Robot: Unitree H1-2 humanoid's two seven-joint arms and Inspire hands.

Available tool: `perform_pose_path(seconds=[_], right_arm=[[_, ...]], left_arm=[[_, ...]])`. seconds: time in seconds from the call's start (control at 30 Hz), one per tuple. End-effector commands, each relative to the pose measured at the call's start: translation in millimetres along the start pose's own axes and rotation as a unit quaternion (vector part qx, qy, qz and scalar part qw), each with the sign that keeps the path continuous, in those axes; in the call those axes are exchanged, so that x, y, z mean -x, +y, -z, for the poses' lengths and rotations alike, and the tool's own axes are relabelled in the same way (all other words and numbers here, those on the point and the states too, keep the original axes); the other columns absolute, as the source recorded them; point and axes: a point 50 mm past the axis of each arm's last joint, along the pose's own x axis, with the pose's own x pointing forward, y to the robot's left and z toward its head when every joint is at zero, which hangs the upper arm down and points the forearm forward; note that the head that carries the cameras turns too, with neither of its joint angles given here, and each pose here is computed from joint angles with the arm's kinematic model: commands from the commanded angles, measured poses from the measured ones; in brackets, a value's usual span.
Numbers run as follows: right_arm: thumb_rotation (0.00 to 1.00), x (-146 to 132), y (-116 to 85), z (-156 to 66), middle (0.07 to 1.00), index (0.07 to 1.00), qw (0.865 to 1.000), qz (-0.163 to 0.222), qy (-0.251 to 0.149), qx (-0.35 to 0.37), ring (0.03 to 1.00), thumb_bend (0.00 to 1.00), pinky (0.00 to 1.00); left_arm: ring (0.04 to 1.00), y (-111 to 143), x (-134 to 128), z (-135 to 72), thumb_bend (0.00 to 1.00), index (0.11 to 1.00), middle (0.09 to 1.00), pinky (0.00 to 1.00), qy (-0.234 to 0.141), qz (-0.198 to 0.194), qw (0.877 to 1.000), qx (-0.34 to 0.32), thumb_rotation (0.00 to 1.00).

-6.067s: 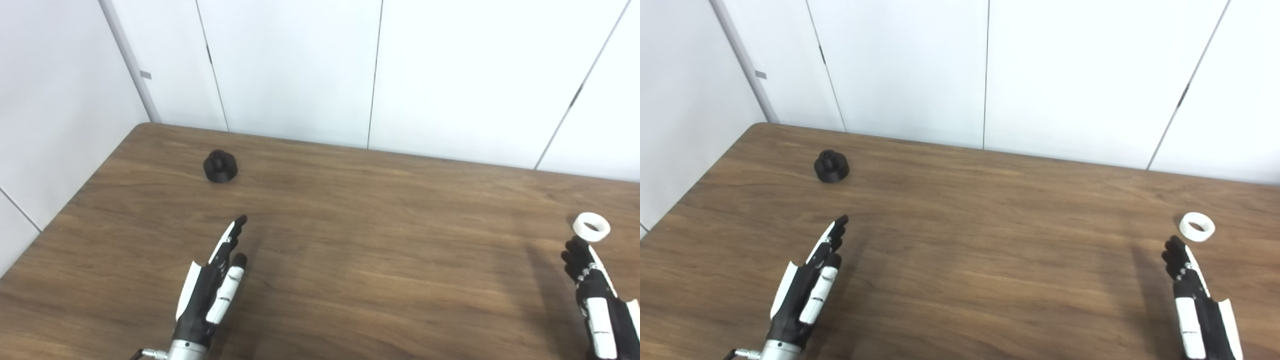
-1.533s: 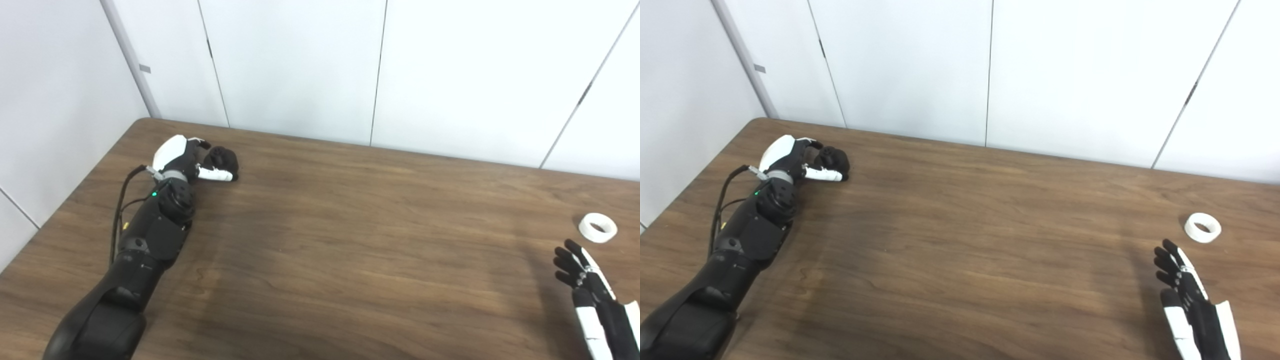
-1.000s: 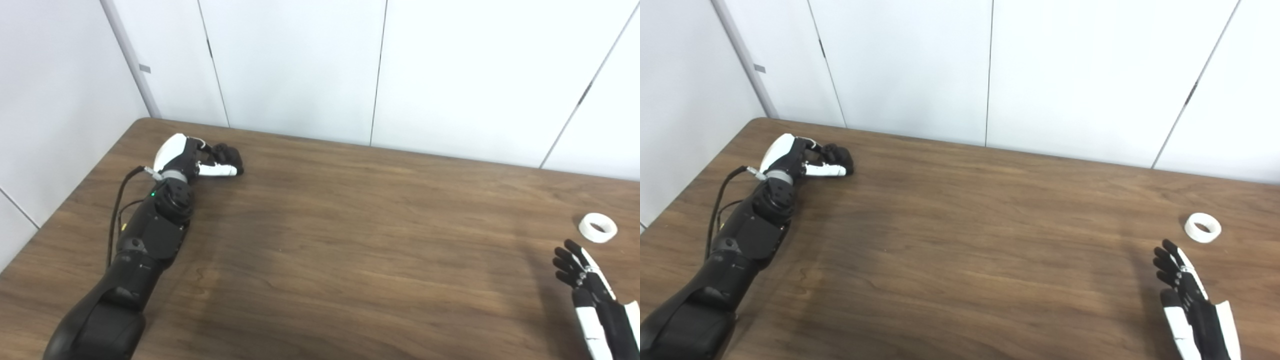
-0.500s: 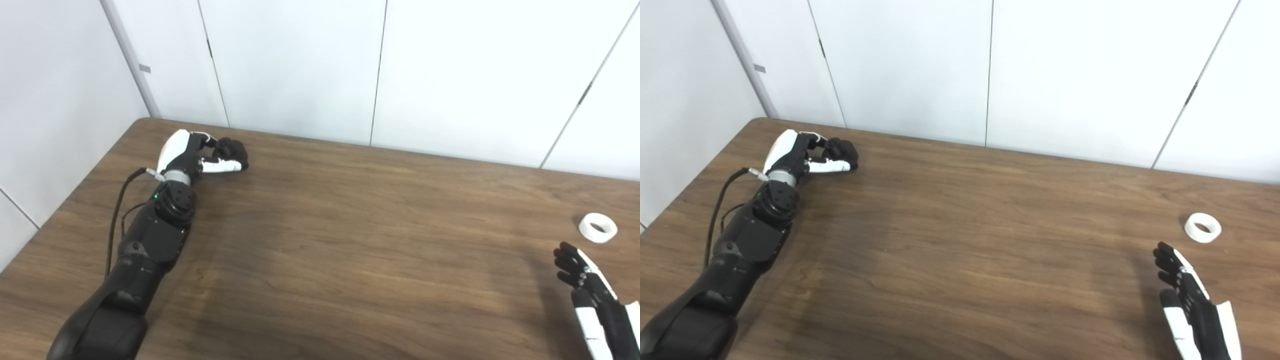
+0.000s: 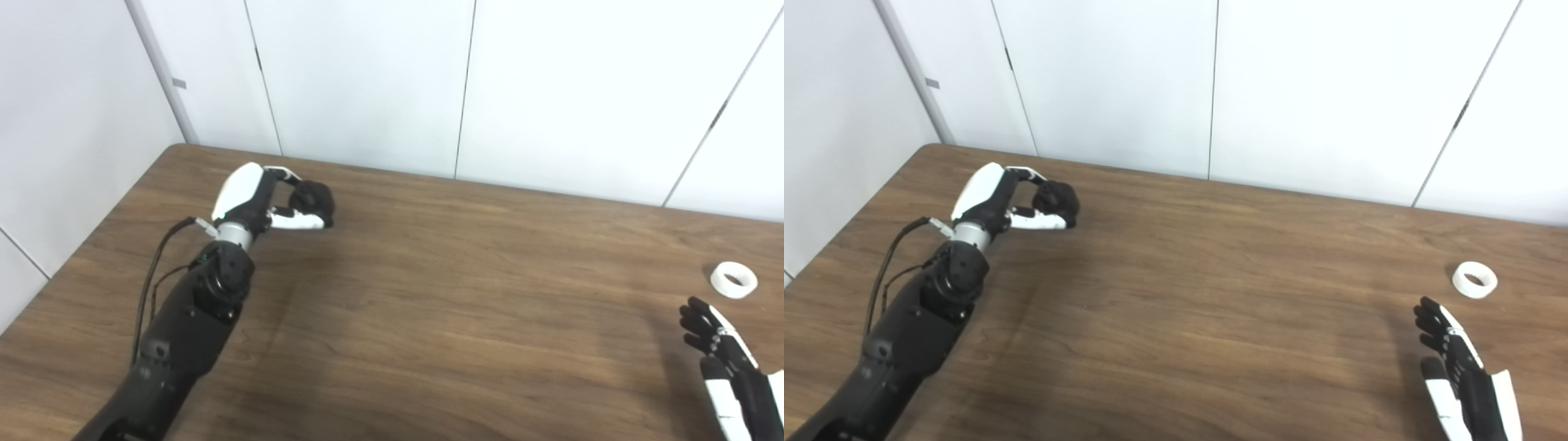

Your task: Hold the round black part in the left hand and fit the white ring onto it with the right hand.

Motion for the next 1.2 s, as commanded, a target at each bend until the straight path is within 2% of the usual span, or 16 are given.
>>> perform_pose_path(seconds=[0.0, 0.17, 0.23, 0.3, 0.37, 0.53, 0.77, 0.9, 1.17], right_arm=[[1.00, 38.9, 24.8, 26.7, 0.860, 0.877, 0.997, -0.012, 0.073, -0.025, 0.849, 0.62, 0.82], [1.00, 39.2, 28.9, 23.9, 0.861, 0.876, 0.997, -0.011, 0.076, -0.025, 0.847, 0.63, 0.81], [1.00, 39.4, 30.8, 21.7, 0.860, 0.874, 0.997, -0.010, 0.076, -0.026, 0.847, 0.64, 0.81], [1.00, 39.5, 32.1, 20.1, 0.860, 0.872, 0.997, -0.010, 0.076, -0.023, 0.846, 0.65, 0.81], [1.00, 39.6, 33.6, 18.2, 0.861, 0.871, 0.997, -0.012, 0.074, -0.020, 0.845, 0.66, 0.80], [1.00, 40.7, 40.0, 12.4, 0.859, 0.870, 0.997, -0.013, 0.068, -0.019, 0.842, 0.60, 0.81], [1.00, 39.6, 50.8, -1.3, 0.862, 0.876, 0.997, -0.013, 0.067, -0.019, 0.854, 0.56, 0.82], [1.00, 36.6, 58.4, -11.5, 0.864, 0.881, 0.997, -0.011, 0.068, -0.017, 0.856, 0.55, 0.82], [1.00, 30.7, 66.0, -25.8, 0.872, 0.888, 0.997, -0.006, 0.074, -0.015, 0.860, 0.52, 0.82]], left_arm=[[0.905, 13.3, 5.9, -21.5, 0.52, 0.485, 0.770, 0.85, -0.038, -0.017, 0.999, -0.024, 0.05], [0.881, -3.5, 33.3, -48.5, 0.52, 0.484, 0.760, 0.88, -0.079, -0.006, 0.996, -0.039, 0.05], [0.877, -14.1, 45.1, -58.5, 0.52, 0.485, 0.757, 0.97, -0.102, -0.001, 0.993, -0.055, 0.05], [0.875, -26.2, 56.4, -66.5, 0.52, 0.485, 0.756, 0.99, -0.126, 0.004, 0.989, -0.078, 0.05], [0.875, -35.3, 65.1, -72.1, 0.52, 0.486, 0.759, 1.00, -0.142, 0.010, 0.986, -0.092, 0.05], [0.879, -51.8, 83.7, -84.0, 0.52, 0.486, 0.767, 1.00, -0.177, 0.020, 0.978, -0.110, 0.05], [0.877, -75.1, 112.4, -102.2, 0.52, 0.485, 0.759, 1.00, -0.222, 0.039, 0.968, -0.106, 0.05], [0.873, -87.2, 125.6, -105.3, 0.52, 0.484, 0.757, 1.00, -0.237, 0.058, 0.964, -0.102, 0.05], [0.873, -109.2, 145.9, -104.7, 0.52, 0.485, 0.758, 1.00, -0.239, 0.099, 0.962, -0.090, 0.05]])
